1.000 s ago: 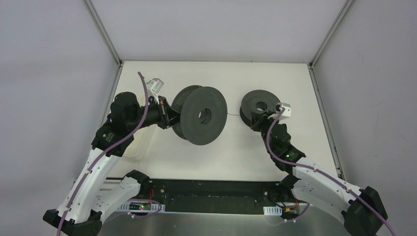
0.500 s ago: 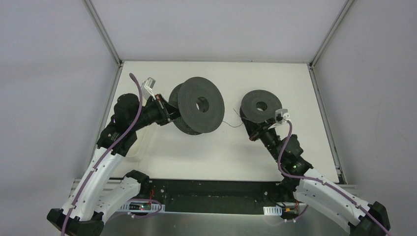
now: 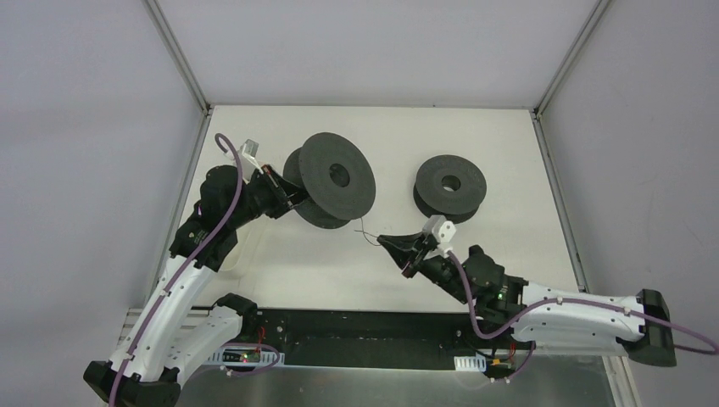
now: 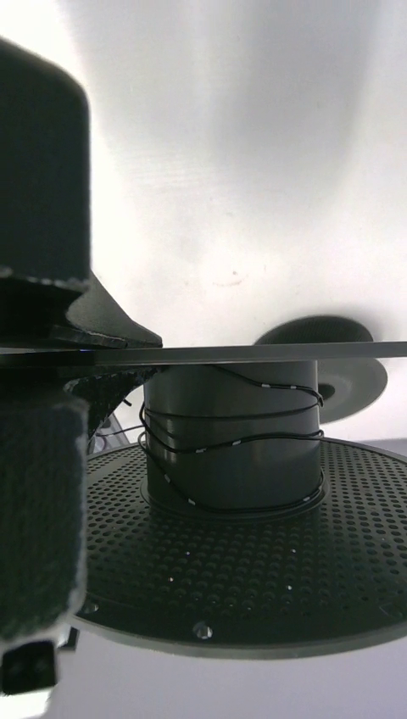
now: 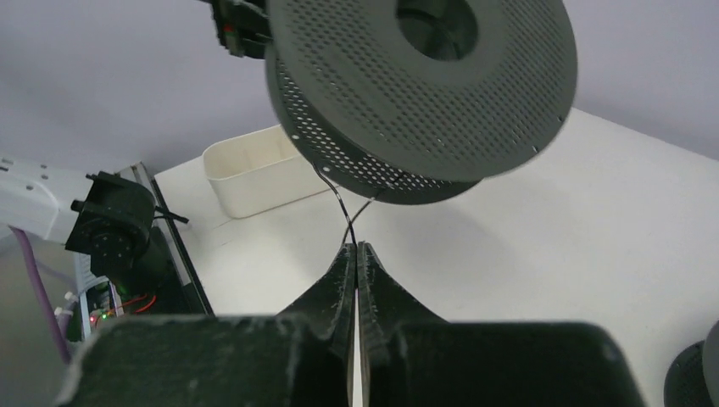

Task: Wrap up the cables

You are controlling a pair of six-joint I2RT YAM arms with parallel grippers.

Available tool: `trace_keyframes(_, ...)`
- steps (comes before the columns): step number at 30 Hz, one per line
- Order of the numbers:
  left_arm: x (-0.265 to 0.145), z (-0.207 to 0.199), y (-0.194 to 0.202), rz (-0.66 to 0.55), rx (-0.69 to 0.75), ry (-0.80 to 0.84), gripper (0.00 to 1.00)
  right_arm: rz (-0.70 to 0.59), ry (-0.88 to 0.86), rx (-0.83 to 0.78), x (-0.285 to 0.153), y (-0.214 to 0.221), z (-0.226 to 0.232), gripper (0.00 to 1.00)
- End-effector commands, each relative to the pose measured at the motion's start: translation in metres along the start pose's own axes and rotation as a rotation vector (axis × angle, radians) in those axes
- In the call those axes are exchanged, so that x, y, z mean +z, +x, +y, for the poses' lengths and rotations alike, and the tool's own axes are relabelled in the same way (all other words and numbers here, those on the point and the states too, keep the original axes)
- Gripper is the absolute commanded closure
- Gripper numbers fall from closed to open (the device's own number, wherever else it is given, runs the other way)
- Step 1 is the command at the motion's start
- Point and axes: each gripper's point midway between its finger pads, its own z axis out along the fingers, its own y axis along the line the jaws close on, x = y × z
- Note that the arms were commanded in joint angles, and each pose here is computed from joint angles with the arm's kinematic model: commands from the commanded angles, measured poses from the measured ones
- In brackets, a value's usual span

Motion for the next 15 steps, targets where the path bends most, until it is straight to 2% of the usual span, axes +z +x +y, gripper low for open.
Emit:
trace_keyframes(1, -0.005, 0.0, -0.022, -0.099, 0.103, -0.025, 1.0, -0.065, 0.004, -0.133, 0.017, -0.043, 0.026, 1.0)
trace_keyframes(9, -0.003, 0.033, -0.013, -0.053, 0.216, -0.141, 1.0, -0.062, -0.019, -0.203, 0.065, -0.064, 0.072, 1.0)
trace_keyframes(15, -0.004, 0.05, -0.006, -0.005, 0.286, -0.201, 1.0, -0.043, 0.047, -0.233, 0.1, -0.067, 0.077, 1.0)
